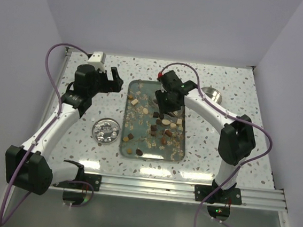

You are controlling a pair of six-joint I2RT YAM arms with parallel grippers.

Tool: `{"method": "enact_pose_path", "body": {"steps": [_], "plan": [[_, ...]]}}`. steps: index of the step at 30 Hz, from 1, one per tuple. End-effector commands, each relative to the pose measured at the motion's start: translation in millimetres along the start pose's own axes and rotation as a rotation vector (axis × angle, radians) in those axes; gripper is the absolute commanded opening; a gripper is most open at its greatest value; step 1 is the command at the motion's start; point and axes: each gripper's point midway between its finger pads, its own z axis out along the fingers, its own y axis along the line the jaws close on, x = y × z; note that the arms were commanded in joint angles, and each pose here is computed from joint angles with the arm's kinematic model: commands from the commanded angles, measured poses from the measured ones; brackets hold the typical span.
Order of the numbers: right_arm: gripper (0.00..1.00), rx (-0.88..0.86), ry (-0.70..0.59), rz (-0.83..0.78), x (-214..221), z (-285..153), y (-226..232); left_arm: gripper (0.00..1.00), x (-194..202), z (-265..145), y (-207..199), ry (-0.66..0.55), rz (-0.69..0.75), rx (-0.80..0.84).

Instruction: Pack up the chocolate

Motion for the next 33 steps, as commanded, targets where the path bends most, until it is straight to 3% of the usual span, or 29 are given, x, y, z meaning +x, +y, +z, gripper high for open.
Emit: {"method": "enact_pose_path", "body": {"steps": [1,9,16,33], "plan": [[0.49,0.007,-0.046,-0.022,-15.9,-9.3,4.8,1.0,-13.1,-7.5,-0.8,-0.044,-0.007,-0.002],[0.48,0.051,-0.041,-0.029,-16.2,-18.3,-1.2,1.0,-11.5,-10.5,0.9,-0.048,-0.011,-0.011],[0.36,0.059,-0.033,-0.019,-12.9,-17.5,-2.6,1.0,-11.0,-12.5,2.6,-0.05,-0.015,-0.018],[0.34,0.051,-0.137,0.006,-47.8,-57.6,-0.3,1.0,-8.2,-12.0,2.0,-0.044,-0.015,-0.013]]}}
